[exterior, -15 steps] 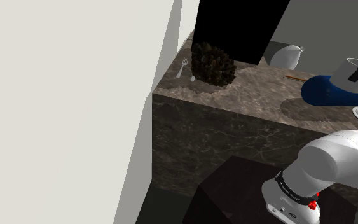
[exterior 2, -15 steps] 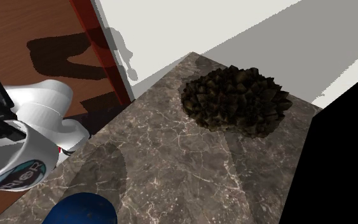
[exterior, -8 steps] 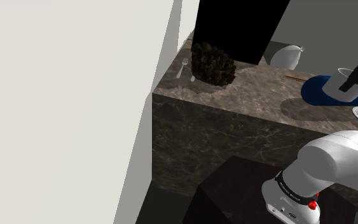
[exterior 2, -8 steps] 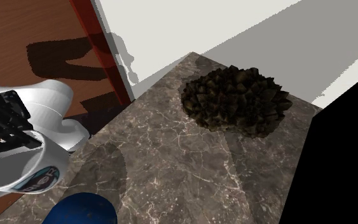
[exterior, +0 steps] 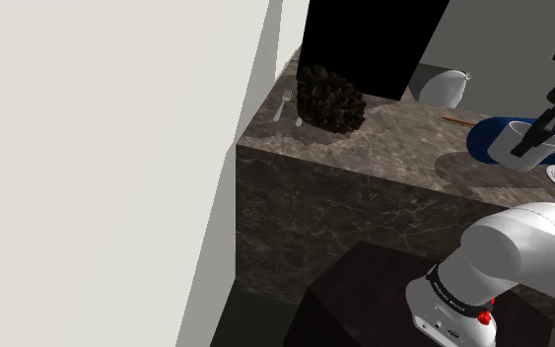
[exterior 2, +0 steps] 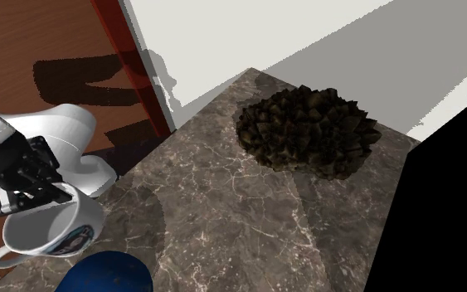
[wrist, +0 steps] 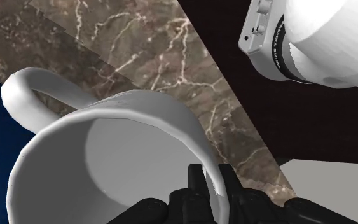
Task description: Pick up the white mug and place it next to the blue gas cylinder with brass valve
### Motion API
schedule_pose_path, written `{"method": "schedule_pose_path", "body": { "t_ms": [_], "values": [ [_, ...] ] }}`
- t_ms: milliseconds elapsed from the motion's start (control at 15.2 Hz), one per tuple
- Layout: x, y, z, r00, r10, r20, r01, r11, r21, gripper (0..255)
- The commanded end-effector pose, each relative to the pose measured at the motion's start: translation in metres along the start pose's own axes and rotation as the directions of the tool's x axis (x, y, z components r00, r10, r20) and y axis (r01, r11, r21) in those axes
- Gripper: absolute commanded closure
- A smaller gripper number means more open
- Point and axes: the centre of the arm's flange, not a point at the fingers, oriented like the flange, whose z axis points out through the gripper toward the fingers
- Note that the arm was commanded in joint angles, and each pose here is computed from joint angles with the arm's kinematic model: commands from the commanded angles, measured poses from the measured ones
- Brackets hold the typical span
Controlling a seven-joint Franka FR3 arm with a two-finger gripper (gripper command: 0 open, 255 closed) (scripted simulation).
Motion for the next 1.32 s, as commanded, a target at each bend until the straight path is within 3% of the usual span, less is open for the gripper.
{"method": "schedule_pose_path", "body": {
  "t_ms": [0,792,1254],
  "values": [
    [-0.002,-0.001,0.01,1.0,0.0,0.0,0.0,1.0,0.0,255],
    [-0.005,-0.004,0.073,1.0,0.0,0.0,0.0,1.0,0.0,255],
    [-0.005,-0.004,0.073,1.0,0.0,0.0,0.0,1.0,0.0,255]
  ]
}}
